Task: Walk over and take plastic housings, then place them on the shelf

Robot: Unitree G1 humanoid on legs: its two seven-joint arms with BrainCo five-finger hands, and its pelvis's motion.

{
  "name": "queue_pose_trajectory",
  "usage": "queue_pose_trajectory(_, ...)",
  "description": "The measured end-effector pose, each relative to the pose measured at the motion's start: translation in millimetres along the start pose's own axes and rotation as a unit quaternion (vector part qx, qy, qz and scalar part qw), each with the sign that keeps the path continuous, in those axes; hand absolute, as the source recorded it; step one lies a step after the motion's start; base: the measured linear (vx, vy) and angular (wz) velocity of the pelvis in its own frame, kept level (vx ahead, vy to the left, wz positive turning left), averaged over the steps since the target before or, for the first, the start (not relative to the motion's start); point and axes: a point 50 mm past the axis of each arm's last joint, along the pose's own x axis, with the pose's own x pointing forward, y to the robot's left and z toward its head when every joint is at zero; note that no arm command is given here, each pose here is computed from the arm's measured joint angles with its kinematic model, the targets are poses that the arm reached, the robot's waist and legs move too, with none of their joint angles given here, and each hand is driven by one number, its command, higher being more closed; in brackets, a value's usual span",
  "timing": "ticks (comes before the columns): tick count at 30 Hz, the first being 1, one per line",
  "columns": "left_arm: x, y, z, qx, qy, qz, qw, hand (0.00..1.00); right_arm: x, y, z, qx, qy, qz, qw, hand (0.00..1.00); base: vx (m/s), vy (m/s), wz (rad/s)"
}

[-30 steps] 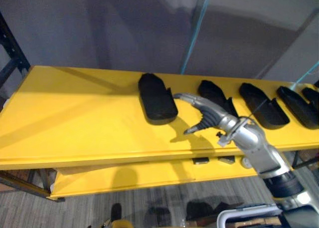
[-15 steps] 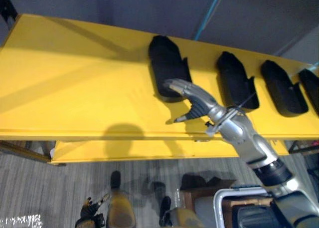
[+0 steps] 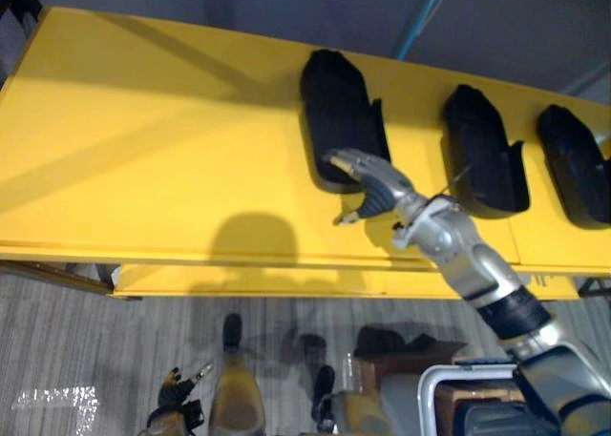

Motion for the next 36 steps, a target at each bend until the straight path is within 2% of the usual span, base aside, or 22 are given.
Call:
queue_pose_trajectory(7,0,-1,2,-0.001,-0.005,-0.008,1.0,0.0,-2,-13,-10,-0.015,0.031,-0.023,0.999,0.0,0.01,-0.003,-0.03)
queue_pose_trajectory(14,0,-8,9,0.01,-0.02,-0.023,0.999,0.0,-8,-15,-13,-0.025,0.03,0.009,0.999,0.0,0.01,0.0,-0.02)
queue_pose_trajectory(24,-1,-8,4,0.013,-0.011,-0.025,1.0,0.0,-32,-10,20,-0.049,-0.055,0.061,0.995,0.0,-0.01,0.003,-0.04)
queue_pose_trajectory(36,0,3,-2,0.022,0.004,-0.012,1.0,0.0,-52,3,38,-0.015,-0.108,0.112,0.988,0.0,0.0,-0.004,-0.02)
